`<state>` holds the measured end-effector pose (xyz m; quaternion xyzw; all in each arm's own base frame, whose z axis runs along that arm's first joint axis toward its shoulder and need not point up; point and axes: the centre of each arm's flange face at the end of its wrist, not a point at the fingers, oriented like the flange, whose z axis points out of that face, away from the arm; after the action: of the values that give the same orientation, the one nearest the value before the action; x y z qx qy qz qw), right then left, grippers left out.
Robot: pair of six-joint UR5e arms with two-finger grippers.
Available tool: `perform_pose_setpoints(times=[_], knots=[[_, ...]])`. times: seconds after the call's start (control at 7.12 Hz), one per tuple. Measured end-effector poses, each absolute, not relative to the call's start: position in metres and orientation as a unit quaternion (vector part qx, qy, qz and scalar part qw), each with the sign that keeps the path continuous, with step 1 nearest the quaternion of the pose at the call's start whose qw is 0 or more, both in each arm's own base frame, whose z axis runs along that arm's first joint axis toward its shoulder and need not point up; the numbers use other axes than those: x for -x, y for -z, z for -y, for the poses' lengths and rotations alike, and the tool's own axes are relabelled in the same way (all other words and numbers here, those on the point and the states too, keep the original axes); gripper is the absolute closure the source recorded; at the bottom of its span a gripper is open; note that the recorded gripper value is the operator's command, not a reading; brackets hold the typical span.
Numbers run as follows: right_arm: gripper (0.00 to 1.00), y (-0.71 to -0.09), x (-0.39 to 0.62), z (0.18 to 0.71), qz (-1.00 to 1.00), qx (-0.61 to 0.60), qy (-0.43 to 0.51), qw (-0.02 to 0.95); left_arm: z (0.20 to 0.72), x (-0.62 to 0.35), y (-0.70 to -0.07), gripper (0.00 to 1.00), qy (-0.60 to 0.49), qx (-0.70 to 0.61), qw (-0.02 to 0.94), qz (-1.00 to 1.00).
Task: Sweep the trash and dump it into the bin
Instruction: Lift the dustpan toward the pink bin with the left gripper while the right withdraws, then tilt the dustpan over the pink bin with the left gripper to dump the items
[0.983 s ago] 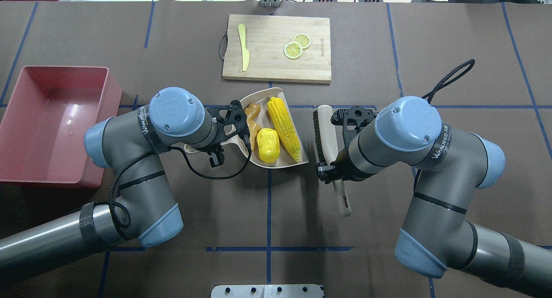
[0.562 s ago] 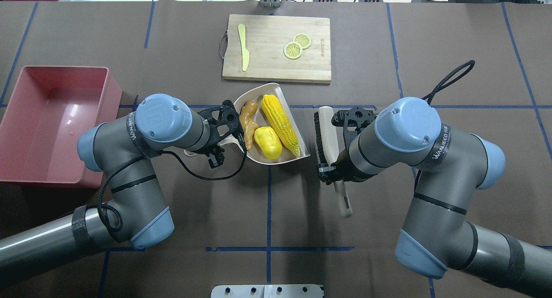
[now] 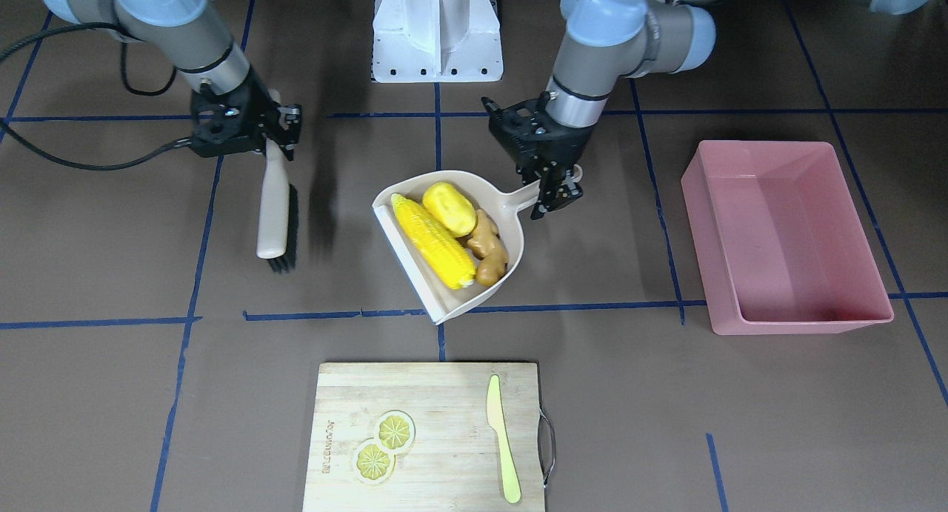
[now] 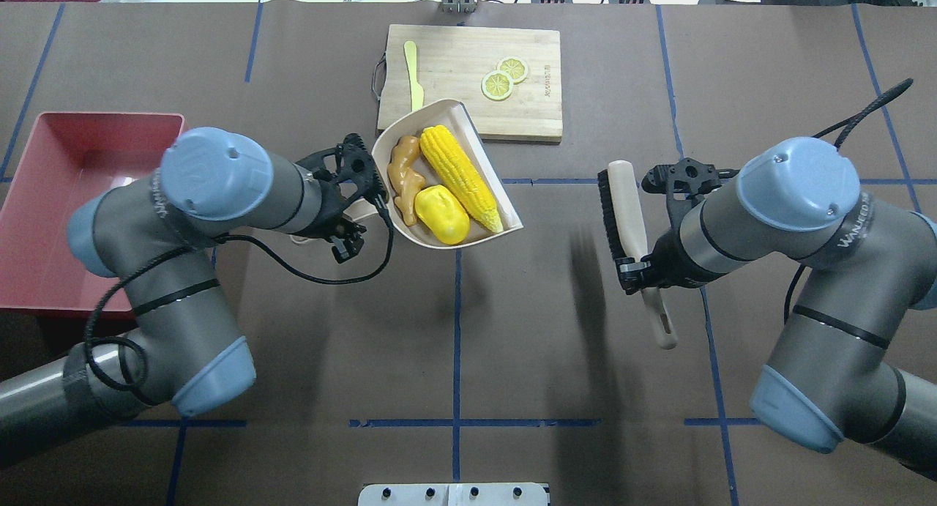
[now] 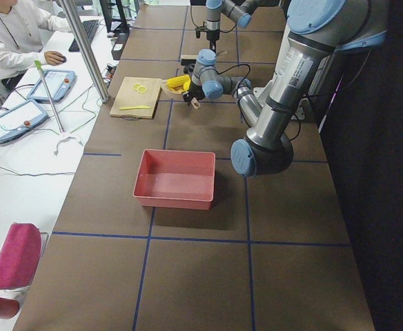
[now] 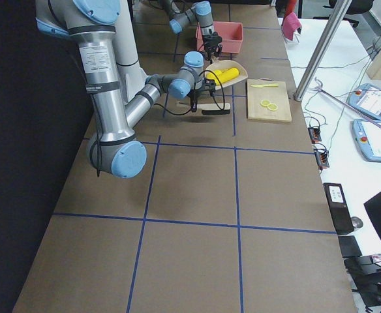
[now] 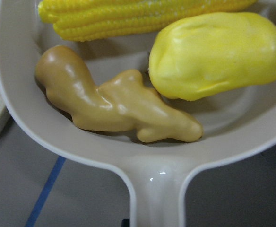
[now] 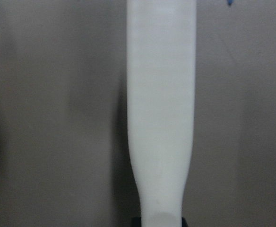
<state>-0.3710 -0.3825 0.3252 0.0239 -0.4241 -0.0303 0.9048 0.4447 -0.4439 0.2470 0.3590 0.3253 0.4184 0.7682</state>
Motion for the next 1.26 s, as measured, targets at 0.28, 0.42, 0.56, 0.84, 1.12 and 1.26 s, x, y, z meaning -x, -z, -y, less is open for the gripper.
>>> perform_pose_setpoints(times=[0.28,0.42,0.56,0.84,1.12,1.26], knots=[[1.00,-0.349,0.350,0.387,0.409,-0.026,0.026,0.912,0.457,-0.365,-0.277,0.98,-0.399,-0.326,0.785,-0.344],[1.00,-0.356,0.344,0.388,0.403,-0.027,0.025,0.914,0.461,-0.319,-0.294,0.98,-0.385,-0.305,0.795,-0.357],[1.00,-0.361,0.342,0.389,0.399,-0.029,0.025,0.916,0.459,-0.272,-0.312,0.99,-0.367,-0.289,0.804,-0.368],[1.00,-0.367,0.343,0.391,0.392,-0.030,0.025,0.919,0.459,-0.184,-0.344,0.99,-0.321,-0.274,0.822,-0.383],[1.00,-0.371,0.345,0.391,0.389,-0.030,0.025,0.921,0.450,-0.116,-0.395,0.99,-0.316,-0.273,0.834,-0.360],[1.00,-0.373,0.347,0.392,0.386,-0.030,0.024,0.922,0.441,-0.087,-0.423,0.99,-0.325,-0.271,0.839,-0.343]])
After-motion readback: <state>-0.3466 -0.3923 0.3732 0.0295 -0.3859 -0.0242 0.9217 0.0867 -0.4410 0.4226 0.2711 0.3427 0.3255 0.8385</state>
